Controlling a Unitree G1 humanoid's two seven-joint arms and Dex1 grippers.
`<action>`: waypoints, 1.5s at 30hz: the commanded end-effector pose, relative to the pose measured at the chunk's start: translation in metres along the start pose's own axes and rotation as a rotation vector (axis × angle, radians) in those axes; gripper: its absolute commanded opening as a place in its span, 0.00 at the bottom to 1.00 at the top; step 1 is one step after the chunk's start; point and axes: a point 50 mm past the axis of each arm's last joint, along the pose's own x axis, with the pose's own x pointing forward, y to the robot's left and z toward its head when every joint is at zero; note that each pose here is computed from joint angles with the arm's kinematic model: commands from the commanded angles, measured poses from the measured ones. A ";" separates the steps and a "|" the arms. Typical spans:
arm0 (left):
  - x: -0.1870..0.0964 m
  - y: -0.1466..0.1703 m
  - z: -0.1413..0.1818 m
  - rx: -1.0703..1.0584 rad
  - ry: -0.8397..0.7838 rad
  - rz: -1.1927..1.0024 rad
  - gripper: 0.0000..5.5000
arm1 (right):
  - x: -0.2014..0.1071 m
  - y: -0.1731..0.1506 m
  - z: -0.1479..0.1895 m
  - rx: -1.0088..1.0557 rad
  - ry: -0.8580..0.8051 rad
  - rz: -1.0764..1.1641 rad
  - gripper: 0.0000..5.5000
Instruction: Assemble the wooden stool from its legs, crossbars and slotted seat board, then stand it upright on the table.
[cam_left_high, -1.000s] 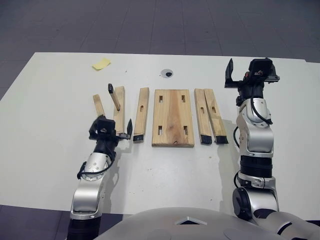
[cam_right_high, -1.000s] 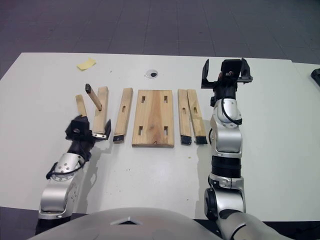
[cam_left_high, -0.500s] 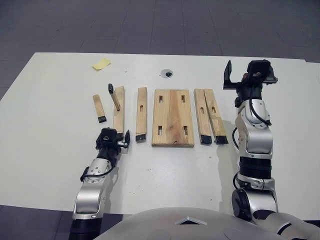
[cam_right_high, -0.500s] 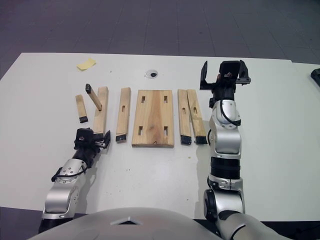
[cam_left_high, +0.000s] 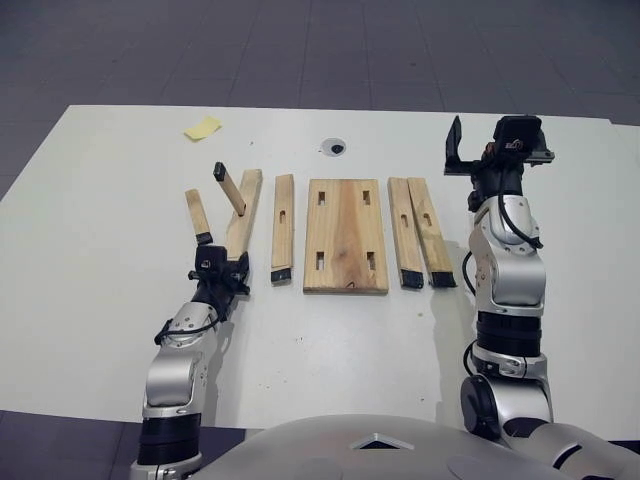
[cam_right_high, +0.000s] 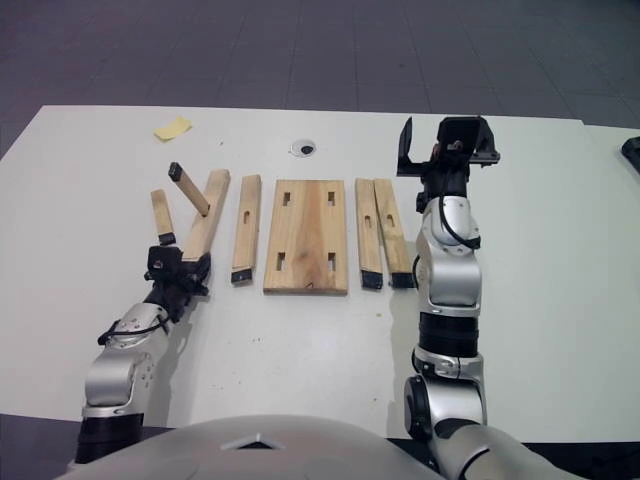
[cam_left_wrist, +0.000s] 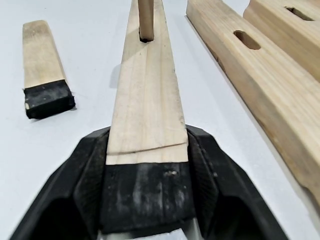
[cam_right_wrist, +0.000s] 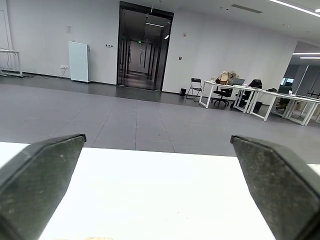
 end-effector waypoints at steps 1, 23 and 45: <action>0.001 0.005 -0.001 -0.039 0.024 0.028 0.37 | 0.007 0.001 0.013 0.132 0.011 0.029 0.98; 0.010 -0.067 0.134 0.341 -0.689 -0.449 0.37 | 0.054 0.059 0.101 1.145 0.275 0.902 0.98; 0.010 -0.078 0.135 0.389 -0.710 -0.524 0.37 | 0.073 0.068 0.096 1.153 0.285 0.896 0.62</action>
